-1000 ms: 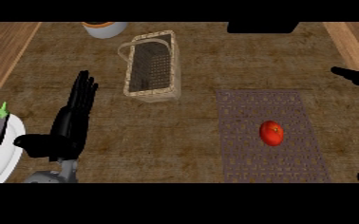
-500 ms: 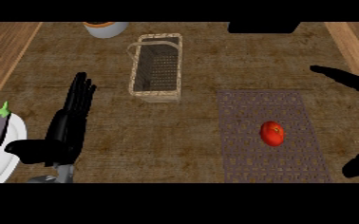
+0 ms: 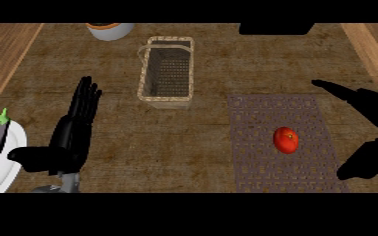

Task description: Pick the tomato from the placemat and place it in the basket

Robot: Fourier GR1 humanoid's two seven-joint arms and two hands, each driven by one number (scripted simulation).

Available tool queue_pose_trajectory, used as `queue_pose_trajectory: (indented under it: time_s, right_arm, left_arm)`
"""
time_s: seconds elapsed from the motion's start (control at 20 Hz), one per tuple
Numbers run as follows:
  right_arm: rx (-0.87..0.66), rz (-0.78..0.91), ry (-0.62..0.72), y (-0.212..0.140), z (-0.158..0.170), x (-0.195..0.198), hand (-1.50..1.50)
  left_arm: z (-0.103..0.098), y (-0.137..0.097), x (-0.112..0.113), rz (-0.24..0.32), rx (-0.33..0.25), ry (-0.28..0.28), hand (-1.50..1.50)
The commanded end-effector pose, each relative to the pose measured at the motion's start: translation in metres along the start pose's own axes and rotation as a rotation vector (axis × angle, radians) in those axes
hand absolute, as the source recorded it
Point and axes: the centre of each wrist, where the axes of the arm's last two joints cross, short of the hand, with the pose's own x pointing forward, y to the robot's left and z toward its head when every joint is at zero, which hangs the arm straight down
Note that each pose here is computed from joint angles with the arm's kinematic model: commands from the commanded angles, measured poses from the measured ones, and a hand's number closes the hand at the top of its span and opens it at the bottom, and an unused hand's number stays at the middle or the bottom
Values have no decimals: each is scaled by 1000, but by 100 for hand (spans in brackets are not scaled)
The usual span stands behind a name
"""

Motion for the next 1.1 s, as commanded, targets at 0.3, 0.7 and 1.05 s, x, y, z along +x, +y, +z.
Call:
queue_pose_trajectory:
  time_s: [0.3,0.7,1.05]
  right_arm:
    - [8,-31,-56,54,-31,-9,-150]
    - [-44,2,-11,60,-24,-5,-150]
    - [-31,-7,-20,90,-63,-8,-150]
  left_arm:
    - [-8,-4,1,2,-11,-3,0]
    - [7,5,3,5,4,6,0]
    - [-18,6,-1,18,6,-6,0]
